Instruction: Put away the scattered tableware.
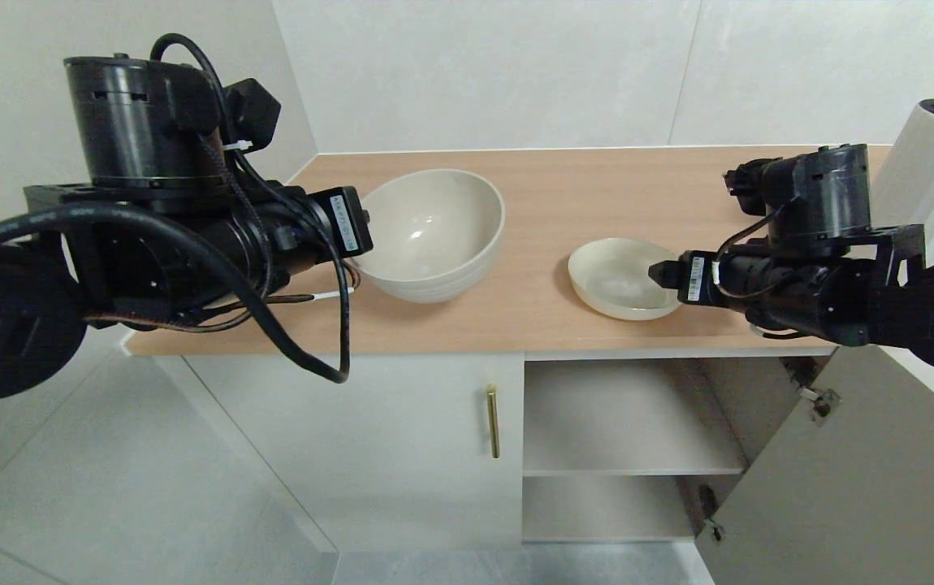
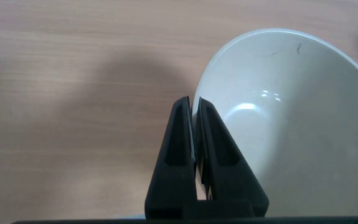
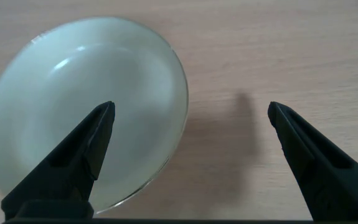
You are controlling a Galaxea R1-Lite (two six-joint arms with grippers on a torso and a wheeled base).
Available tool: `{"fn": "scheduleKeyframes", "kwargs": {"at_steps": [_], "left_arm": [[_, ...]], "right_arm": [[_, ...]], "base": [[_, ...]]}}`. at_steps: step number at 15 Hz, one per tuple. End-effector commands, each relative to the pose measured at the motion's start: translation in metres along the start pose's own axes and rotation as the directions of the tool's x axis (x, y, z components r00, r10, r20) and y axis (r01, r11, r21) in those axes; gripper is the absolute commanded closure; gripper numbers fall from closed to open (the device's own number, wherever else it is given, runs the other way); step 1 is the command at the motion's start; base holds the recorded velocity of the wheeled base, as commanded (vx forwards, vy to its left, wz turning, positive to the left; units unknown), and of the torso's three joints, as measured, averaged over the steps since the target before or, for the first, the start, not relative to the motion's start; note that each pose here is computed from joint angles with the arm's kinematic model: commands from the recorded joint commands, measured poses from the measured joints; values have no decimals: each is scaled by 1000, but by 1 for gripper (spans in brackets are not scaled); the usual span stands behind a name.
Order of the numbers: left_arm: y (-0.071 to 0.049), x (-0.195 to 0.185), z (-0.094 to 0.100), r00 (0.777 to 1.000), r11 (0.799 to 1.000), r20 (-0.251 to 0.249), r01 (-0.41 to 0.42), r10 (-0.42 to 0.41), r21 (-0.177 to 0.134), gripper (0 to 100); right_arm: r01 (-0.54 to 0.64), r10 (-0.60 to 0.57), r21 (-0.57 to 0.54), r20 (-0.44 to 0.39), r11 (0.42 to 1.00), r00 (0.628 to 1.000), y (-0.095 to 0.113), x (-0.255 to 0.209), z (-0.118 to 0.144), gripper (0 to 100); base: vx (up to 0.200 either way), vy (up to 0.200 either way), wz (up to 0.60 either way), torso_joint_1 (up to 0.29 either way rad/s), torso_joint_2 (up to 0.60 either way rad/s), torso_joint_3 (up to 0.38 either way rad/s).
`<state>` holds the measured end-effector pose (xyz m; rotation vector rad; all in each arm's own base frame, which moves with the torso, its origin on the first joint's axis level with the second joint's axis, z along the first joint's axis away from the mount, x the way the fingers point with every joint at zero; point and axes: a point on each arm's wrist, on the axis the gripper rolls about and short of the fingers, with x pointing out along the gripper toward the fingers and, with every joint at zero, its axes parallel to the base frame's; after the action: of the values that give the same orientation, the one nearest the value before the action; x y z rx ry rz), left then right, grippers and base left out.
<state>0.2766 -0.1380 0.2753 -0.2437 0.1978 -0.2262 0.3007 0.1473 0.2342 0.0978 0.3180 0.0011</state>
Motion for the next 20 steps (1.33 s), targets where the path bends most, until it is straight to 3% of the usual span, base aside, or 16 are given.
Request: {"fn": "scheduleKeyframes", "kwargs": {"at_steps": [1,4,5,10,16,20], "left_arm": [[-1,-5,2,1000,1000,8,8,-8,-1,100],[-2,-9,4,1000,1000,14,12,-12,-4,100],[-2,-10,3,1000,1000,13,12,-11,-4,100],[-9,-17,4,999,999,14,42,-42,-3,100],[-5,-31,1,999,999,9,44,-43,-1,100],[-5,-50,-20,997,998,-52,65,-65,2,100]], "right_arm": [[4,-5,-9,-19,1000,1000,2,7,-6,0],[9,-10,-12,-32,1000,999,3,13,-10,0],[7,-7,-9,-29,1000,1000,4,14,-10,100],[-7,7,35,12,999,1000,2,8,-2,100],[-70,67,60,46,996,997,-11,-29,11,100],[-114,115,24,-78,993,990,-26,-63,1,100]], "base": [[0,0,0,0,0,0],[0,0,0,0,0,0],[0,0,0,0,0,0],[0,0,0,0,0,0],[0,0,0,0,0,0],[0,0,0,0,0,0]]}}
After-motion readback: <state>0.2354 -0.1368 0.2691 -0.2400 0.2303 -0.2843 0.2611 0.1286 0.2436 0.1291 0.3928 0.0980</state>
